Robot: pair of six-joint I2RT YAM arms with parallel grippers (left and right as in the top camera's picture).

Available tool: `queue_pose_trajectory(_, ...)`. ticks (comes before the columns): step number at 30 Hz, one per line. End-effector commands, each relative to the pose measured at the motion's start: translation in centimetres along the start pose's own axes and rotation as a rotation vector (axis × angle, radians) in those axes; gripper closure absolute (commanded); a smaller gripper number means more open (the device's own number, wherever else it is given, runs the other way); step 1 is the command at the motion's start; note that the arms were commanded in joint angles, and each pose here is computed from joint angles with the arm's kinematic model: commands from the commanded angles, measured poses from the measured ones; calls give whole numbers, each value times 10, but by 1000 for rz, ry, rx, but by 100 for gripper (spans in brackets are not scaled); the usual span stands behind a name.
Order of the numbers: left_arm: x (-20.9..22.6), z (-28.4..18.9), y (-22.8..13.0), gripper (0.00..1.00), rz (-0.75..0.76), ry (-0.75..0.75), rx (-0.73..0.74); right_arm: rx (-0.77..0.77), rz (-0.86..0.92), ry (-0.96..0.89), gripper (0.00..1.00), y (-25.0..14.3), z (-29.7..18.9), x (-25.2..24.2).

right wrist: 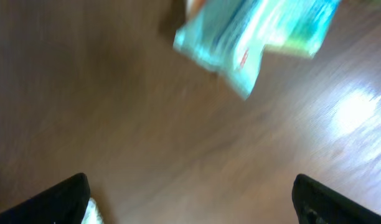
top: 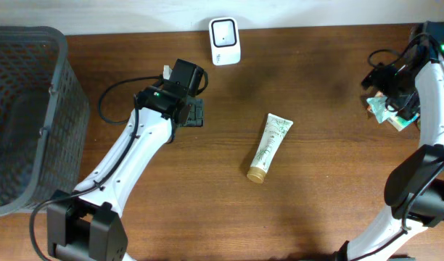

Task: Scan the item barcode
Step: 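Slide the Pantene tube right to table center and release it, then move the right gripper to the Pantene tube and grasp it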

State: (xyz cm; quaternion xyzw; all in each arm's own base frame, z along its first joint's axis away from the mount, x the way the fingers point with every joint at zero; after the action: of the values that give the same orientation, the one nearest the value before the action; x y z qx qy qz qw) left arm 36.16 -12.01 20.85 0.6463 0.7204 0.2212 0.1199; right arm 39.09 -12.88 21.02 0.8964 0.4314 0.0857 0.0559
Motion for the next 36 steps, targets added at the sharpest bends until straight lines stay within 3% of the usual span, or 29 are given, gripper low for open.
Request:
queue_pose_trajectory(1,-4,3,-3,1,11,-26,18,170,-60,297,1,-29,-15,31)
queue_pose_trajectory(4,-6,3,-2,1,8,-47,15,224,-317,283,1,-60,-8,65)
queue_pose_trajectory(8,-6,3,-2,1,7,-47,15,388,-398,287,1,-114,30,89)
queue_pose_trajectory(12,-6,3,-2,1,8,-47,15,517,-477,687,1,-155,67,92)
queue_pose_trajectory(14,-6,3,-2,1,8,-47,15,529,-461,793,1,-171,83,92)
queue_pose_trajectory(18,-6,3,-2,1,8,-47,15,538,-415,738,2,-189,106,96)
queue_pose_trajectory(20,-6,3,-2,1,8,-47,15,532,-324,549,5,-193,121,91)
queue_pose_trajectory(25,-6,3,-2,1,8,-47,15,533,-349,505,8,-219,137,110)
queue_pose_trajectory(28,-6,3,-2,1,7,-47,15,516,-372,487,25,-221,144,114)
queue_pose_trajectory(29,-6,3,-2,1,7,-47,15,503,-394,496,35,-220,145,115)
queue_pose_trajectory(30,-6,3,-2,1,7,-47,15,491,-414,501,52,-219,145,116)
queue_pose_trajectory(34,-6,3,-2,1,6,-46,15,469,-427,494,68,-217,146,116)
queue_pose_trajectory(35,-6,3,-2,1,6,-46,15,464,-430,497,78,-216,147,117)
queue_pose_trajectory(36,-6,3,-2,1,6,-46,15,459,-431,496,96,-216,147,117)
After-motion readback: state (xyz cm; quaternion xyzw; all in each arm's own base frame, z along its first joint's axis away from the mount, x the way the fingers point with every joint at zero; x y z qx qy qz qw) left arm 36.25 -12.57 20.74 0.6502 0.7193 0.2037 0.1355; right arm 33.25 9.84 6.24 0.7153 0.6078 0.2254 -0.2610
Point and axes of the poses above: each gripper's point midway between its finger pads, its own z axis out along the fingers, its own x axis along the line the jaws close on, y = z × x, the point moved 7 cm from there along -z, back along the fingers, and after that the axes turned 7 degrees about -z, right-handed, at the moved point
